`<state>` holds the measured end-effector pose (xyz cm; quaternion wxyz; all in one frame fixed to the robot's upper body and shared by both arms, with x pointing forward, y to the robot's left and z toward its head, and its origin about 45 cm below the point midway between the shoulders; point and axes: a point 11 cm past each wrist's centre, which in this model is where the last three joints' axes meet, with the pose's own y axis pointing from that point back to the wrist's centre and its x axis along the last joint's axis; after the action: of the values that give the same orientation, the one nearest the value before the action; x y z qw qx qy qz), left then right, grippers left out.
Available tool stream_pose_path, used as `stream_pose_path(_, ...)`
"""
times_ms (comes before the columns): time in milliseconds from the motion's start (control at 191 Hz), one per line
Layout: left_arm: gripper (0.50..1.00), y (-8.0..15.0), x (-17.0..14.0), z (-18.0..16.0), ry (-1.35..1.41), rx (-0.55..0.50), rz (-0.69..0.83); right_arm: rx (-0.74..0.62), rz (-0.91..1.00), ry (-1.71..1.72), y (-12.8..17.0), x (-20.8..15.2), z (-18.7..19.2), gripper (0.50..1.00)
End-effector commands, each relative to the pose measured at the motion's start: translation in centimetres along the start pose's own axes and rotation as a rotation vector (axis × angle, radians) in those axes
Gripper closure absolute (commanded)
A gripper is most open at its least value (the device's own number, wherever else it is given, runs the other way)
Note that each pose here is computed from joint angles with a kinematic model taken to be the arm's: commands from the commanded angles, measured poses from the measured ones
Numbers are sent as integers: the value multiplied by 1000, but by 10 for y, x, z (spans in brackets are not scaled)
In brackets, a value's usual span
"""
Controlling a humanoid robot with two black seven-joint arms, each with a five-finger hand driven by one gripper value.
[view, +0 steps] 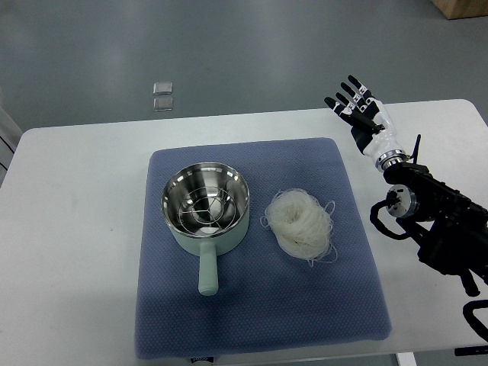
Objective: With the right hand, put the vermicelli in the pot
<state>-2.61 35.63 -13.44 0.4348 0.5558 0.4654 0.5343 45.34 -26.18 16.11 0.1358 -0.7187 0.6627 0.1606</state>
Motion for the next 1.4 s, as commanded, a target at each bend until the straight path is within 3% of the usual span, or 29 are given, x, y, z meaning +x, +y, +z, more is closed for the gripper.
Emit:
stream_pose_path(0,500,0,0,0,0,1,0,1,0,1,0,0,-1,579)
stream_pose_path(1395,500,0,0,3,0,-5,2,18,25,61,-4,9,-17,581)
